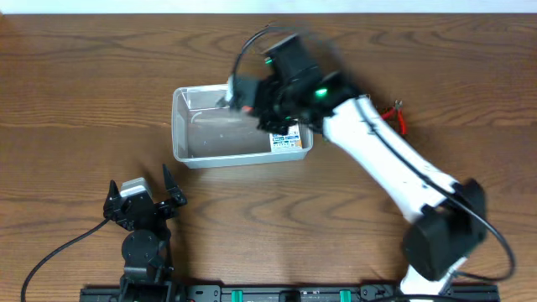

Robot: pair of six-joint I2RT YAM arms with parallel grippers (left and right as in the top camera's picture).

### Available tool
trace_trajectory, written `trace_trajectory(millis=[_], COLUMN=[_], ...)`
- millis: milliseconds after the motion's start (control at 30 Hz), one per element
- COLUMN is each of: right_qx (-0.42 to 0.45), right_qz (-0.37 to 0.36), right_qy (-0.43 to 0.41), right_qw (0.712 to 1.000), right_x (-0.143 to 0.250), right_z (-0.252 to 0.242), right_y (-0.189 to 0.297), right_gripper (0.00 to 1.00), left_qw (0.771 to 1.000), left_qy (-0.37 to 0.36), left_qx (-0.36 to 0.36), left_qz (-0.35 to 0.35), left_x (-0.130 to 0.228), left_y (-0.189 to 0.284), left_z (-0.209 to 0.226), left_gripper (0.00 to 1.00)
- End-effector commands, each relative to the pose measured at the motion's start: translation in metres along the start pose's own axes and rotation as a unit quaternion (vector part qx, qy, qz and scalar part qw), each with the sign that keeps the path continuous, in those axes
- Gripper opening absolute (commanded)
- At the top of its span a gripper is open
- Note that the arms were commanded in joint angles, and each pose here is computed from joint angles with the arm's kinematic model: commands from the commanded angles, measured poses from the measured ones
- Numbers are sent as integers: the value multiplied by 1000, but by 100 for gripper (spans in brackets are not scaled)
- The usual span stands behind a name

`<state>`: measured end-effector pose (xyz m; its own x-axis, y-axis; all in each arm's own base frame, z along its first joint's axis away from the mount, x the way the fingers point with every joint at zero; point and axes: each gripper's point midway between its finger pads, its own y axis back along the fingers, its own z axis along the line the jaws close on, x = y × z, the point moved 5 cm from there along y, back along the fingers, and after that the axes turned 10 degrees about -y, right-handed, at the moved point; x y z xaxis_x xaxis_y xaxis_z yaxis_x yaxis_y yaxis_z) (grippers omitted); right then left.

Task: Pack container
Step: 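Carry the hammer left and lower it into the container, then return the right gripper and grasp the red-handled pliers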

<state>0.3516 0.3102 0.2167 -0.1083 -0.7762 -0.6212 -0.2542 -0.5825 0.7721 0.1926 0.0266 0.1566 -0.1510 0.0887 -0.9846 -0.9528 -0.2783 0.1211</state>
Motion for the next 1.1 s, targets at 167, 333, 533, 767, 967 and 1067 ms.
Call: trace_trajectory(millis=[167, 333, 533, 767, 967, 1067], right_qx=[-24, -2, 14, 4, 14, 14], right_qz=[-38, -70, -100, -87, -71, -71], right_qy=[170, 137, 81, 66, 54, 52], right_qw=[984, 988, 992, 994, 996, 996], right_x=[3, -1, -9, 0, 5, 6], right_z=[-4, -17, -24, -21, -24, -24], right_y=[-66, -95, -110, -122, -124, -124], right_gripper=[1, 1, 1, 1, 1, 3], left_qw=[1000, 1000, 1000, 1000, 1000, 1000], left_qy=[-10, -10, -10, -10, -10, -10], left_qx=[-7, -7, -7, -6, -7, -6], left_qz=[23, 23, 23, 23, 23, 23], left_x=[14, 14, 14, 14, 14, 14], left_y=[-1, -1, -1, -1, -1, -1], left_z=[0, 0, 0, 0, 0, 0], left_gripper=[98, 98, 98, 98, 98, 98])
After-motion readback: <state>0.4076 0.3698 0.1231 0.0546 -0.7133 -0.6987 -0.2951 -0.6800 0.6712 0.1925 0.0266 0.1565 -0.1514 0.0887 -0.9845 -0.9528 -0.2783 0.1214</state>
